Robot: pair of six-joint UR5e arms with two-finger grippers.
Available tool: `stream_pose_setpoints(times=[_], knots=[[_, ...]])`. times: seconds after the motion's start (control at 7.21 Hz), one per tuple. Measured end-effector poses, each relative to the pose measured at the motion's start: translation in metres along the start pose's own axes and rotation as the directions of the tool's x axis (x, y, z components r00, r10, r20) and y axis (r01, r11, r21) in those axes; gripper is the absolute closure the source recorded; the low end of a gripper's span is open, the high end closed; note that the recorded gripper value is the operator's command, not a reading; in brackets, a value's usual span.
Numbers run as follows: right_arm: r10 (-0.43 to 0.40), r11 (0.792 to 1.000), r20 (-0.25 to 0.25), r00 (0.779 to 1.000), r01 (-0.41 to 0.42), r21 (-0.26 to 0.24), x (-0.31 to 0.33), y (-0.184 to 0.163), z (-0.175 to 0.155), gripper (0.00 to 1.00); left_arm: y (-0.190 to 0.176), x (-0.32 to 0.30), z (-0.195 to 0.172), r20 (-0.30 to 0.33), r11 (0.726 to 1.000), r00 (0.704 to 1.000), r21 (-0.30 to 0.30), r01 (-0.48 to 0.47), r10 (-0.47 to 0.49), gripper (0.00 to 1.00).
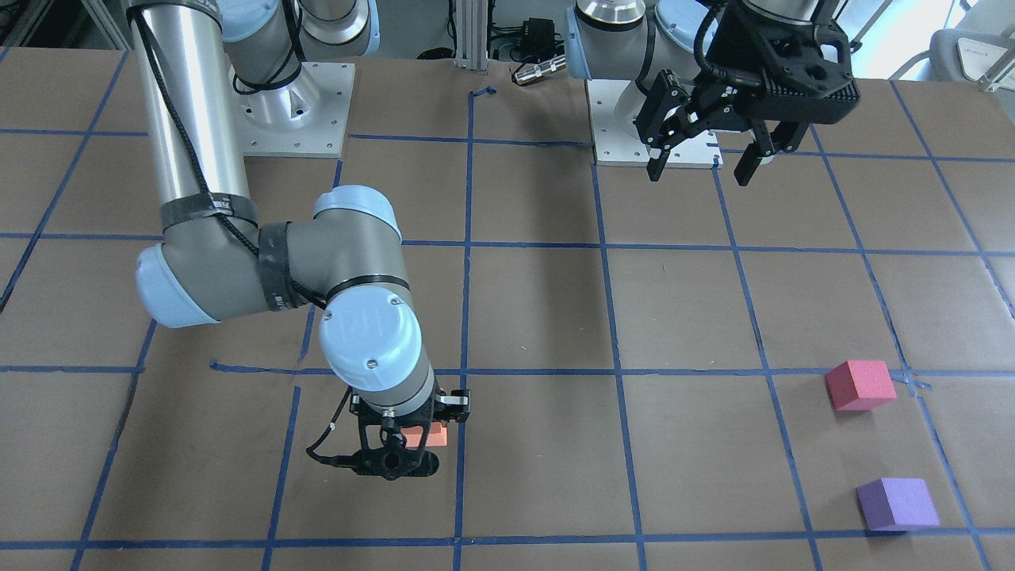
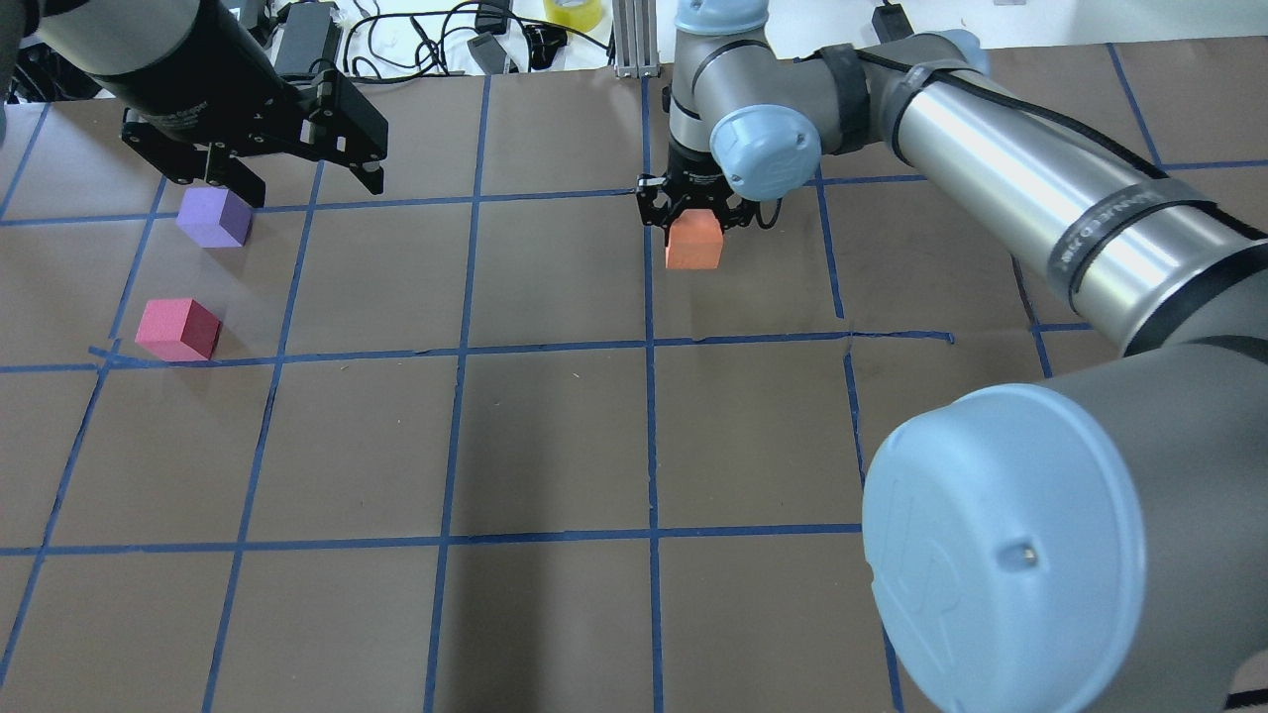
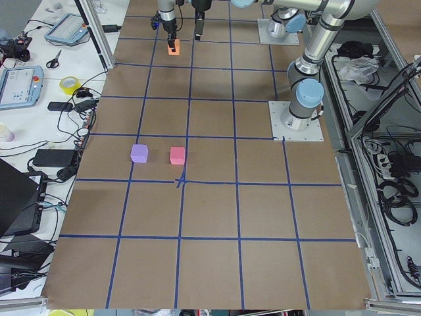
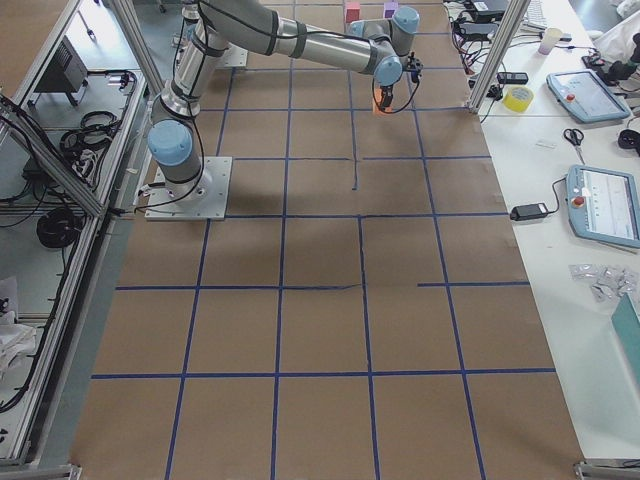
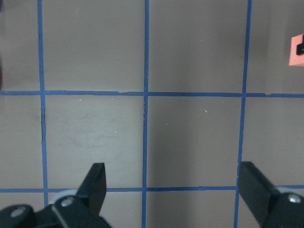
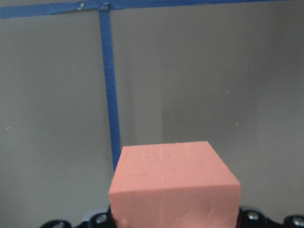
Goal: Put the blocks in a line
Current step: 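Carry the orange cube with the right gripper toward the table center, then lower the orange cube onto the table and open the right gripper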
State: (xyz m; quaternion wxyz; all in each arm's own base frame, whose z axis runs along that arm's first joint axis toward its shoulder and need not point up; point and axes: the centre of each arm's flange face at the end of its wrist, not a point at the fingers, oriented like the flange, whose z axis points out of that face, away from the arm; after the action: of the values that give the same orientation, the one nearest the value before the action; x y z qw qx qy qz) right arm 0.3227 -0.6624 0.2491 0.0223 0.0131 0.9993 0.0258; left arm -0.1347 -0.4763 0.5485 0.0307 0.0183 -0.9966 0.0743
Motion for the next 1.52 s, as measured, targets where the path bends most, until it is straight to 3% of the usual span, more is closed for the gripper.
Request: stream_pose_setpoints(times=[0.83,0.97,1.11,1.39,1.52], knots=[[-0.018,1.000,-0.017,1.000,0.018,-0.022,-0.059,0.003,0.046,1.00,0.000,-0.001,0.001,0.004,1.000,1.000,-0.002,0.001,-0.001,0.00],[-0.020,1.000,-0.015,1.000,0.019,-0.025,-0.064,0.004,0.051,0.97,0.000,-0.001,0.001,0.004,1.000,1.000,-0.002,0.001,-0.001,0.00],[-0.026,0.999,-0.013,1.000,0.025,-0.025,-0.069,0.005,0.057,0.89,0.000,-0.001,0.001,0.005,1.000,1.000,-0.003,0.002,-0.001,0.00],[-0.036,0.999,-0.008,0.999,0.036,-0.014,-0.077,0.006,0.066,0.00,0.001,-0.001,0.001,0.006,1.000,1.000,-0.005,0.002,-0.002,0.00],[-0.040,0.999,-0.007,0.999,0.040,-0.010,-0.080,0.008,0.068,0.00,0.001,-0.001,0.000,0.006,1.000,1.000,-0.005,0.002,-0.002,0.00]])
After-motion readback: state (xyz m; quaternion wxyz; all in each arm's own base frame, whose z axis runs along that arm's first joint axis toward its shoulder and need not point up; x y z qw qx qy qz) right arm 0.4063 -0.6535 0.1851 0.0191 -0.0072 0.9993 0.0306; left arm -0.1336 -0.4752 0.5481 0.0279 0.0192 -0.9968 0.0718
